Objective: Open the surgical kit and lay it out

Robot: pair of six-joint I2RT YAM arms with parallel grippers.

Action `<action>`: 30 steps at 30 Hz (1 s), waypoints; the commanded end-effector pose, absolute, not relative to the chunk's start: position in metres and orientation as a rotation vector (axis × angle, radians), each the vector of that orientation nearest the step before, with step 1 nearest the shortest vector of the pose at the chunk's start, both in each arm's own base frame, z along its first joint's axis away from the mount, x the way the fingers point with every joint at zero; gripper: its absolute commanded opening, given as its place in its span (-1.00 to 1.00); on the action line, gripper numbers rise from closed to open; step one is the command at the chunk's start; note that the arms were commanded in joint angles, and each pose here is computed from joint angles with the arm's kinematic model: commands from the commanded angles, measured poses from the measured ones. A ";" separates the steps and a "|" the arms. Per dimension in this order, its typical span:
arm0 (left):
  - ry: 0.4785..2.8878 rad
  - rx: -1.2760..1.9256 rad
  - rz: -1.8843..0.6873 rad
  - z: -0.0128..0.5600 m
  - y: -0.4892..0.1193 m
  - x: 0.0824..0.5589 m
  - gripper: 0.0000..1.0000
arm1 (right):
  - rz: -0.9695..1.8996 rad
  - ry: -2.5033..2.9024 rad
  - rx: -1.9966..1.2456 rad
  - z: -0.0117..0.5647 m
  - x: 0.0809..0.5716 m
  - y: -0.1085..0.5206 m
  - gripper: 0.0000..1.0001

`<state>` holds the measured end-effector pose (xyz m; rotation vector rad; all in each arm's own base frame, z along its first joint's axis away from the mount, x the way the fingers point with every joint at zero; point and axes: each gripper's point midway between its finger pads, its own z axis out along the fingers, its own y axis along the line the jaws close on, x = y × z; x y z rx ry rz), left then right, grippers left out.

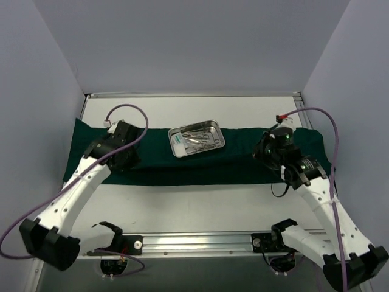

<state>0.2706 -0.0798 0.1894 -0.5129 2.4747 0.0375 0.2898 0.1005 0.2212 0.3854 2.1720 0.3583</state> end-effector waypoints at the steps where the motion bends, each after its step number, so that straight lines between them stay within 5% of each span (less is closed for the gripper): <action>1: 2.588 -0.524 0.036 0.176 -0.067 0.202 -0.93 | 0.410 2.307 0.359 0.202 0.230 0.096 -1.00; 12: 2.831 -0.442 -0.267 0.179 -0.063 0.064 -0.74 | 0.604 2.399 0.323 0.219 0.097 0.081 -1.00; 16: 2.893 -0.417 -0.411 0.184 -0.071 0.032 -0.61 | 0.749 2.379 0.276 0.229 0.070 0.091 -0.54; 20: 2.934 -0.418 -0.676 0.181 -0.093 0.004 -0.55 | 0.826 2.342 0.216 0.236 0.055 0.096 -0.44; 22: 2.932 -0.405 -0.703 0.181 -0.094 0.002 -0.41 | 0.810 2.316 0.187 0.239 0.059 0.094 -0.36; 26: 2.864 -0.399 -0.591 0.187 -0.090 0.033 0.22 | 0.663 2.262 0.207 0.243 0.105 0.087 -0.14; 30: 2.747 -0.398 -0.424 0.190 -0.089 0.093 0.51 | 0.507 2.254 0.284 0.236 0.161 0.083 -0.06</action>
